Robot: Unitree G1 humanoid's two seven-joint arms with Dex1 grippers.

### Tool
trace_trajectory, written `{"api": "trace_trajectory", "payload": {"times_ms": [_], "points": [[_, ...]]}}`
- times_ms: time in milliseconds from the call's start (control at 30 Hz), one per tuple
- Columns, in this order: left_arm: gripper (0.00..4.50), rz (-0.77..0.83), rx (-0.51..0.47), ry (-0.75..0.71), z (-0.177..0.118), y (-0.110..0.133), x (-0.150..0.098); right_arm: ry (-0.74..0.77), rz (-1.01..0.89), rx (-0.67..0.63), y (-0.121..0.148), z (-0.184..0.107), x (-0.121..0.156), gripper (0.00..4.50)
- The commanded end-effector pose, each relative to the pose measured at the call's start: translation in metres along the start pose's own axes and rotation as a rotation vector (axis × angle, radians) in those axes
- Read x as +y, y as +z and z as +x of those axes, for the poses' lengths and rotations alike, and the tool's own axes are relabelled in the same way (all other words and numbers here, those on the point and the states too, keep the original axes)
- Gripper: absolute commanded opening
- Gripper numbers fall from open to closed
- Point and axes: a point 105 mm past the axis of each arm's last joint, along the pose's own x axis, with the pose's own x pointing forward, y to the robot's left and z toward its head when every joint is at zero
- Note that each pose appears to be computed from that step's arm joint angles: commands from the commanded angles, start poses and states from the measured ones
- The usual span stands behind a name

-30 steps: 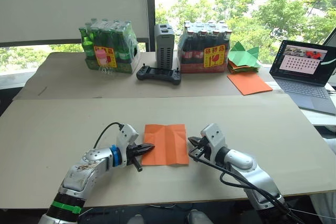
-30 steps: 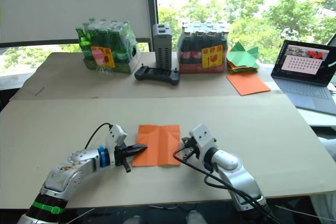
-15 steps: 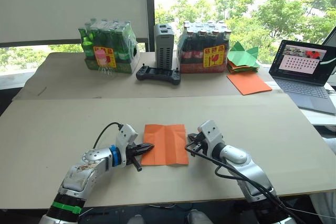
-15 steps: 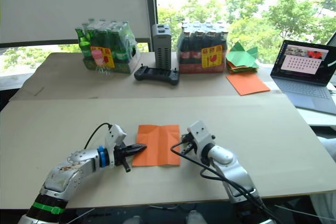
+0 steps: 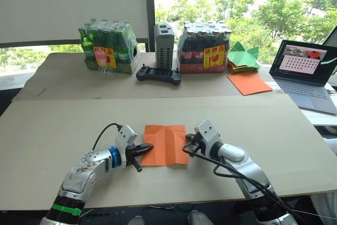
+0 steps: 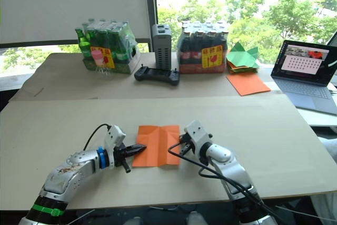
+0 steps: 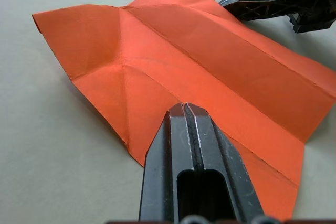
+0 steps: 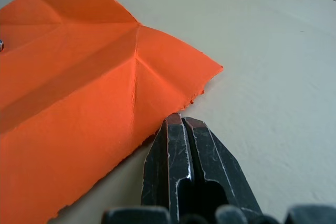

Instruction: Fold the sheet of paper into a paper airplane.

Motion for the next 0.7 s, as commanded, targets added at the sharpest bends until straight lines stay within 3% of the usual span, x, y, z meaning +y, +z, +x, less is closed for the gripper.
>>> {"api": "trace_trajectory", "payload": {"times_ms": [33, 700], "points": [[0.0, 0.023, -0.018, 0.015, -0.004, 0.004, 0.0, 0.024, 0.004, -0.042, 0.012, 0.0, 0.002, 0.03], [0.0, 0.035, -0.014, 0.017, -0.002, 0.004, 0.0, 0.142, 0.214, -0.169, 0.04, 0.0, 0.022, 0.03]]}}
